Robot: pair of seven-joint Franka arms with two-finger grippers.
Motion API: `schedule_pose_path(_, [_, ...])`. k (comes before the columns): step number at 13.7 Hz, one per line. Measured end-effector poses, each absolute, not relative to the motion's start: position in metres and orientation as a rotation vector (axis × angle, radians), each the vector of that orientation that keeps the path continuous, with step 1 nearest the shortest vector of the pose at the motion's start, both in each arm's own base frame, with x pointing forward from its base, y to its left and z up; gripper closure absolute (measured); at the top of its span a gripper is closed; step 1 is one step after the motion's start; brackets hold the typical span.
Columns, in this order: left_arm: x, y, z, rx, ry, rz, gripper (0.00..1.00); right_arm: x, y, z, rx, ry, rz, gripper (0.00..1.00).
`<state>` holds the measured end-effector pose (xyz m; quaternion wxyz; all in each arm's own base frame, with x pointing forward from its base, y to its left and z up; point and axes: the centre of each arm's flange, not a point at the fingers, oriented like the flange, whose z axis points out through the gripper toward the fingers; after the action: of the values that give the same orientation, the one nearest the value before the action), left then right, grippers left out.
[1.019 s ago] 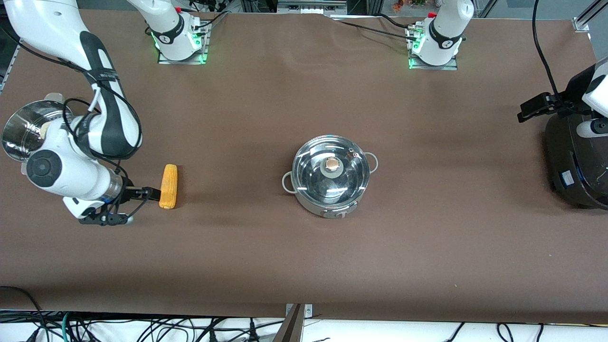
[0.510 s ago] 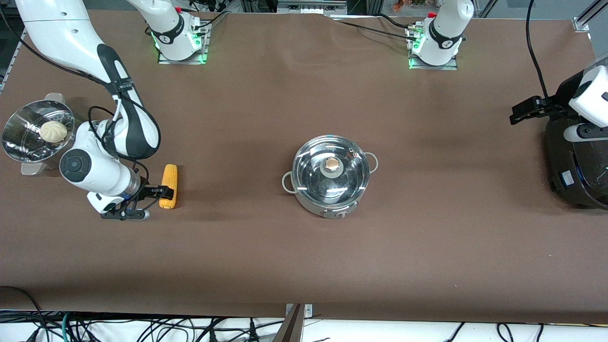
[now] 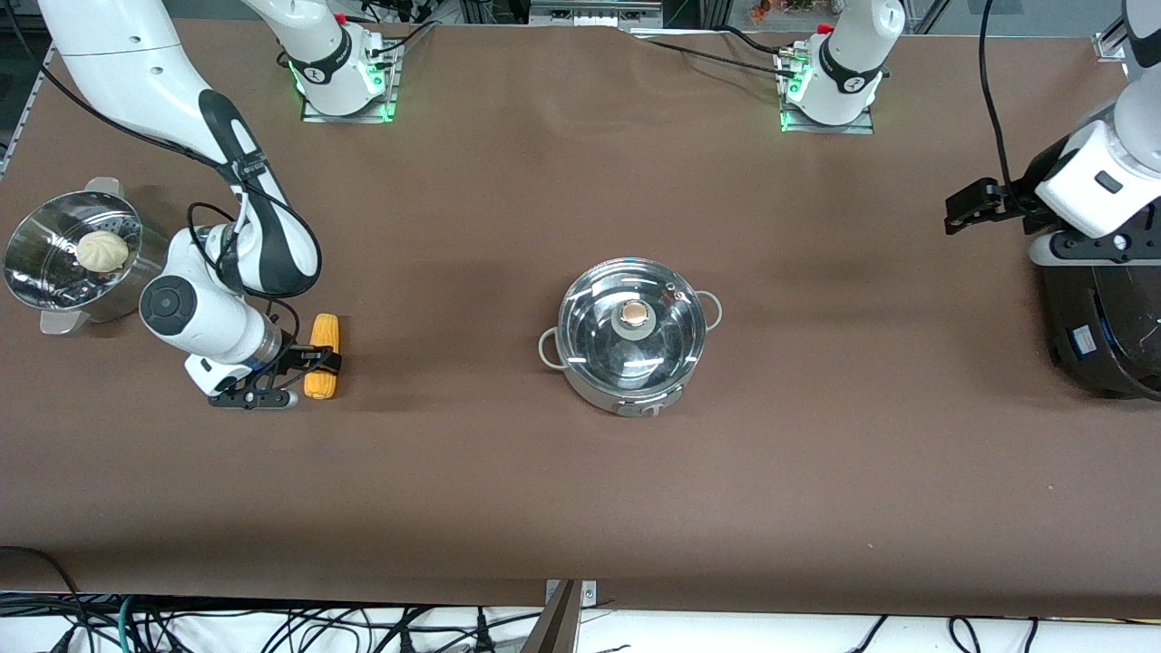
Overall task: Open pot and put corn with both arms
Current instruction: 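Grasp the corn with the right gripper while the left gripper reaches the lid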
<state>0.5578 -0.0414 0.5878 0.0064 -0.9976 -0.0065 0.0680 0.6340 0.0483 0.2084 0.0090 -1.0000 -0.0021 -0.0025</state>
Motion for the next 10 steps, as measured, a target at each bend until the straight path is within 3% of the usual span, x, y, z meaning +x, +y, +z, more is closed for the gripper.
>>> schedule_pose_path(6, [0.582,-0.066,0.52,-3.224,-0.139,0.434,0.01,0.628,0.055,0.202,-3.118,-0.022,-0.009,0.0])
schedule_pose_path(10, [0.594,-0.139,0.488,-3.222,-0.187,0.407,0.01,0.627,0.058,0.201,-3.115,-0.03,-0.011,0.45])
